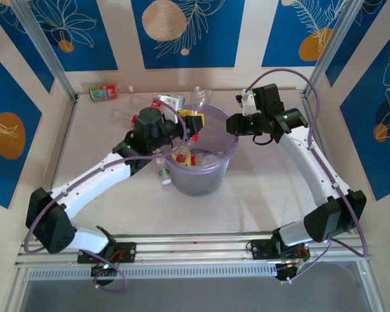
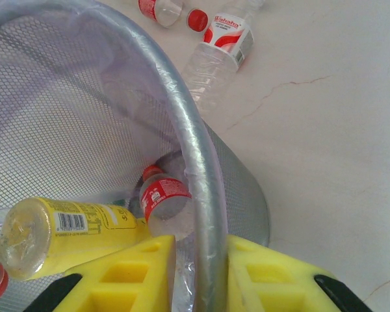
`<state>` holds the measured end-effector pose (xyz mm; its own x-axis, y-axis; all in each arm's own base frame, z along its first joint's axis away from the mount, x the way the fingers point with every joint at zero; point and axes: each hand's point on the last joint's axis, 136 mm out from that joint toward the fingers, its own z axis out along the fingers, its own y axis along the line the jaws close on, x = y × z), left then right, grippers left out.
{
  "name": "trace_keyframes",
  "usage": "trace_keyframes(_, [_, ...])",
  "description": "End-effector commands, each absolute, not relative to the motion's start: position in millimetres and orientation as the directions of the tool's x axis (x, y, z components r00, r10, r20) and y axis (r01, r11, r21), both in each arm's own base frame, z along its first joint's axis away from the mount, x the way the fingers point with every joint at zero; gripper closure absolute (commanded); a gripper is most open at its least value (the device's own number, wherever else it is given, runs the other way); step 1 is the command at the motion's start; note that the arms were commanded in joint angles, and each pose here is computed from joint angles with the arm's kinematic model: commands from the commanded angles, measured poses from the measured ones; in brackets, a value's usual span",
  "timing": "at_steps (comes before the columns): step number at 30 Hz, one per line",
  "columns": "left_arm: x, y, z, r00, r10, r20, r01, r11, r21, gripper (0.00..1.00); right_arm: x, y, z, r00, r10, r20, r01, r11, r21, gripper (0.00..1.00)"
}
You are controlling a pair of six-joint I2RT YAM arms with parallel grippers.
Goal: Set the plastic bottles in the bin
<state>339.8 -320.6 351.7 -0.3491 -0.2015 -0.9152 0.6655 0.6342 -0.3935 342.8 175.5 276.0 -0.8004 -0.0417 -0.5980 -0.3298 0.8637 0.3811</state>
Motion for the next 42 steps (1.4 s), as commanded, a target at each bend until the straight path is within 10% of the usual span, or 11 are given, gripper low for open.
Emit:
trace_keyframes(1, [339, -312, 406, -0.194, -0.343, -0.919, 0.713, 0.594, -0.372, 0.64, 344, 180, 287, -0.781, -0.053, -0.622, -0.366, 0.846, 0.387, 0.76])
trace_keyframes(17, [363, -318, 401, 0.107, -0.308, -0.945, 0.75, 0.649, -0.126, 0.65, 344, 179, 290, -0.78, -0.055, -0.623, -0.369, 0.845, 0.386, 0.76])
trace_keyframes(27, [378, -326, 352, 0.038, -0.273, -0.961, 0.749, 0.645, -0.153, 0.64, 344, 175, 291, -0.778, -0.053, -0.626, -0.365, 0.849, 0.382, 0.76])
trace_keyframes(35, [376, -333, 333, -0.037, -0.211, -0.977, 0.764, 0.624, -0.164, 0.13, 346, 175, 288, -0.782, -0.052, -0.622, -0.364, 0.847, 0.388, 0.76])
trace_keyframes(42, [374, -332, 344, -0.028, -0.215, -0.976, 0.769, 0.62, -0.158, 0.05, 347, 173, 286, -0.785, -0.048, -0.618, -0.359, 0.848, 0.39, 0.76])
